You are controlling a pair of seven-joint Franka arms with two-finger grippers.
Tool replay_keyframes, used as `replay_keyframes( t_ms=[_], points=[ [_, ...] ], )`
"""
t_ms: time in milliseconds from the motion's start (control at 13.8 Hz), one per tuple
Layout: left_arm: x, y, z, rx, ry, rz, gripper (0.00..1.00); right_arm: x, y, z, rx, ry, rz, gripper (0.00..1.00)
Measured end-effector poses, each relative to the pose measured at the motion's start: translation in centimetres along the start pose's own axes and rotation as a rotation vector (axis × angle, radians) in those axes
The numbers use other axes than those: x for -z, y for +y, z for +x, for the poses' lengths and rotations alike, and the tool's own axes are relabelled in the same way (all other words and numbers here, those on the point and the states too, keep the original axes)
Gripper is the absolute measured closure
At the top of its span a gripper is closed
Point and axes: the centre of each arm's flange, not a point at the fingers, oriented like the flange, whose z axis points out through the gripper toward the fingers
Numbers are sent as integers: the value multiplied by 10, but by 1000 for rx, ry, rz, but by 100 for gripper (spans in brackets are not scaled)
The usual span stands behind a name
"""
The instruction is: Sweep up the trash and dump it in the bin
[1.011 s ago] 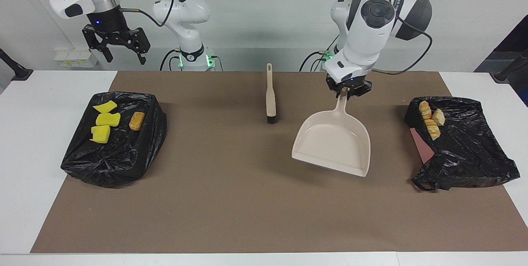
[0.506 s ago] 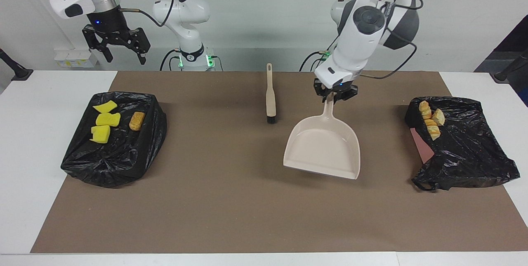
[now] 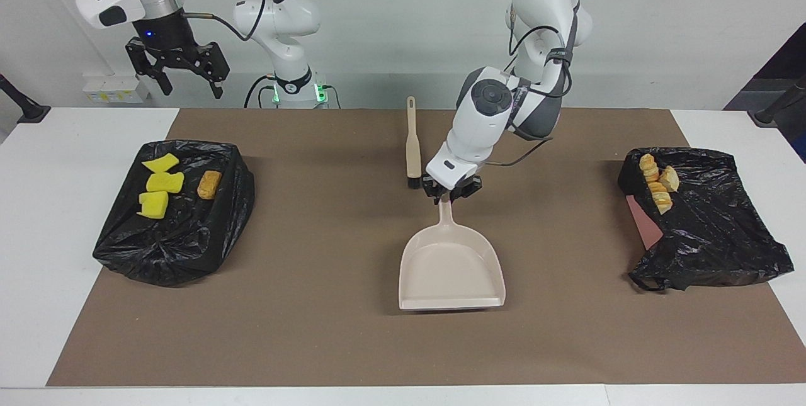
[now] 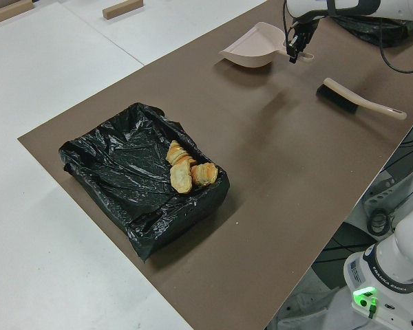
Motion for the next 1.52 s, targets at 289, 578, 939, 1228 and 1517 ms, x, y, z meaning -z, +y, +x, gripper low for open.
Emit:
replay_keyframes(
  t_ms=[289,578,939,1228,1517],
  points=[
    [-23,11,2,48,21,-12,26,0,0,0,0,0,0,0],
    [30,-15,16,96,37,-8,0,0,0,0,0,0,0,0],
    [115,-99,41,166,67,-10,0,0,0,0,0,0,0,0],
    [172,-188,55,108,68,1,0,0,0,0,0,0,0,0],
    [208,-251,60,-9,81,10,0,0,0,0,0,0,0,0]
  ],
)
